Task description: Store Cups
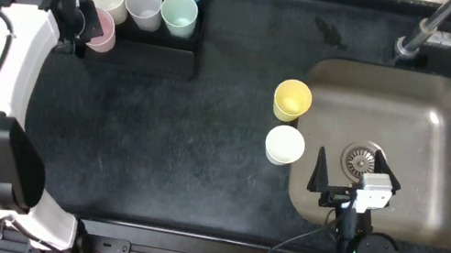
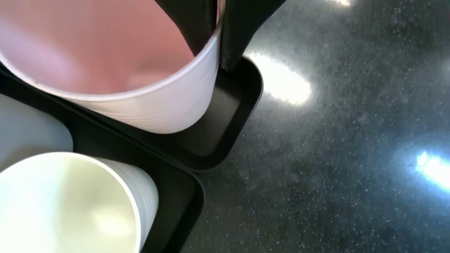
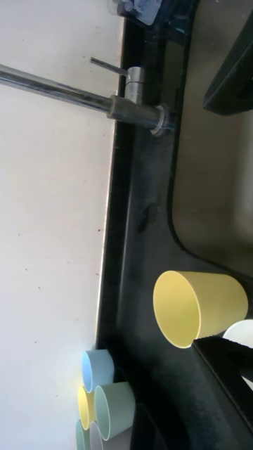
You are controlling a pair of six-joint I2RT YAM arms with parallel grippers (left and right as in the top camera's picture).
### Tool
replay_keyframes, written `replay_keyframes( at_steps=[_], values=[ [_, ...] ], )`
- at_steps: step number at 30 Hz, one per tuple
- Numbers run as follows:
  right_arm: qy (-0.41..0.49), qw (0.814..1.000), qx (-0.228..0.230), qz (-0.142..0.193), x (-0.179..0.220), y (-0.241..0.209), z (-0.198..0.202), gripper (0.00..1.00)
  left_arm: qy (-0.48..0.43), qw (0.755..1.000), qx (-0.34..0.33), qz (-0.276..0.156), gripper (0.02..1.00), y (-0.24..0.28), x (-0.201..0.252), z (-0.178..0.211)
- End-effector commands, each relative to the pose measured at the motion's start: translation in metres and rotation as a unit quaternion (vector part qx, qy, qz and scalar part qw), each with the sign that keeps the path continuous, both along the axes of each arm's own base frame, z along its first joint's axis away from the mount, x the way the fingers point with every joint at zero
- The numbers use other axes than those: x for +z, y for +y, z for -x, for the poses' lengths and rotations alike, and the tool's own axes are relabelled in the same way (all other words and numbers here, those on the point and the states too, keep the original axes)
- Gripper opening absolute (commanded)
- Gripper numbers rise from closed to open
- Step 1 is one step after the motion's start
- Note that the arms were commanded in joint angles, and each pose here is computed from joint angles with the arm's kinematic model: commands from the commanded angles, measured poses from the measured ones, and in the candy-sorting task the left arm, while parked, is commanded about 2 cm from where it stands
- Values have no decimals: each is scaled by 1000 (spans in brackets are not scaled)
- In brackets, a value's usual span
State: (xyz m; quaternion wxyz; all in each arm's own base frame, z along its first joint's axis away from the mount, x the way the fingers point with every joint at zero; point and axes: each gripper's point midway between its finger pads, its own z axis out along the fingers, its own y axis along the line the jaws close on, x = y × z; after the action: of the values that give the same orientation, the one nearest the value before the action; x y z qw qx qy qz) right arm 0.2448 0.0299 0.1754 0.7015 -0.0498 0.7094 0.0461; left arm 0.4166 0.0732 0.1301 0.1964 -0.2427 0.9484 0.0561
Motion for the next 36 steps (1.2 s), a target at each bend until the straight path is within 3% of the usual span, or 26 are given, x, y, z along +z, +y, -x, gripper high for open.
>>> replay_keyframes(
  at_steps=[1, 29, 36],
  values=[
    [-1, 1000, 3, 0, -3, 1, 0, 996, 7, 1000, 6, -1, 36, 7, -6, 2],
    [-1, 1000, 3, 0, -3, 1, 0, 996, 34, 999, 18, 18, 36, 11, -49, -9],
    [-1, 1000, 3, 0, -3, 1, 0, 998, 27, 999, 18, 17, 130, 11, -48, -12]
  ],
)
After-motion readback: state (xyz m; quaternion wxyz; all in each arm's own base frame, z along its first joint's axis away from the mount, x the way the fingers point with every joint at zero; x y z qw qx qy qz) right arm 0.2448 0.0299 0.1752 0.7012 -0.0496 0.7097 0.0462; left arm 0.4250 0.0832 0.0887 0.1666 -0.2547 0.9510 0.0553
